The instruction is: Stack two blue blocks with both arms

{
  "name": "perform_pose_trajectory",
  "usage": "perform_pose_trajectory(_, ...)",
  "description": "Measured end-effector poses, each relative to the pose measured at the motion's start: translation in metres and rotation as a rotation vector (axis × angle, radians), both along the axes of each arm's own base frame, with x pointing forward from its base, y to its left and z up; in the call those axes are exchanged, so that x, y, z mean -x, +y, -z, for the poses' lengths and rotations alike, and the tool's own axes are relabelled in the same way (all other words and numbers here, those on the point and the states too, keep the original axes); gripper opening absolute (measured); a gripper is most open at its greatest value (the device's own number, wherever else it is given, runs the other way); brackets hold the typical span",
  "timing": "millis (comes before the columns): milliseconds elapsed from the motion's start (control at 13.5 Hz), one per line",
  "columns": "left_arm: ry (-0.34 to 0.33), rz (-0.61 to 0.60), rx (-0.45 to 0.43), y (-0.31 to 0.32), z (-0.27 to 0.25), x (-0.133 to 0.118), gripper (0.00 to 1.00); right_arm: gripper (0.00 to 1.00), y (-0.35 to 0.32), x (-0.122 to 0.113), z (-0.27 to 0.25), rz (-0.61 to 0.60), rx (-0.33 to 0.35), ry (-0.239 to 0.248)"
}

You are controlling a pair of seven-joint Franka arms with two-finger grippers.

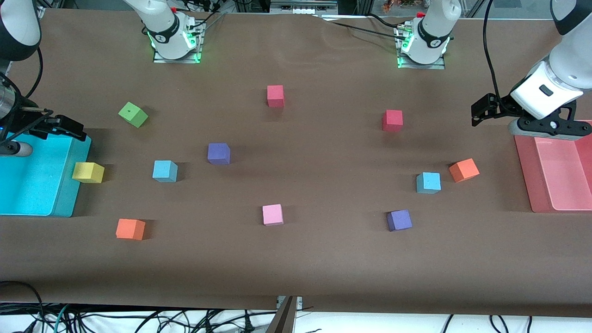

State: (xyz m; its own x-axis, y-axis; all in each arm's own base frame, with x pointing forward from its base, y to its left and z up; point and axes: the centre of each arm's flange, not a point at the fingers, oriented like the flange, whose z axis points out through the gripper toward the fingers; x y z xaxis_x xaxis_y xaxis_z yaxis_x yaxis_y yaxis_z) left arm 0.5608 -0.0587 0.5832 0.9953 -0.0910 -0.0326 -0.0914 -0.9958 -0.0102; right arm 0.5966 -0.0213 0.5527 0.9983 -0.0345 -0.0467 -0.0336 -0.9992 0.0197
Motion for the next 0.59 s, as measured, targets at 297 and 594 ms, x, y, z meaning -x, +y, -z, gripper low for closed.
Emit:
perform_pose_trajectory(297,0.0,0.0,0.0,-0.0001,0.0,0.0,1.0,1.0,0.0,0.0009,0.0006,0.0,0.0,0.008)
perform_pose_trajectory(594,0.0,0.0,0.0,-0.0002,0.0,0.0,1.0,1.0,0.001,0.0009,0.0007,-0.002,-0.001,0.009)
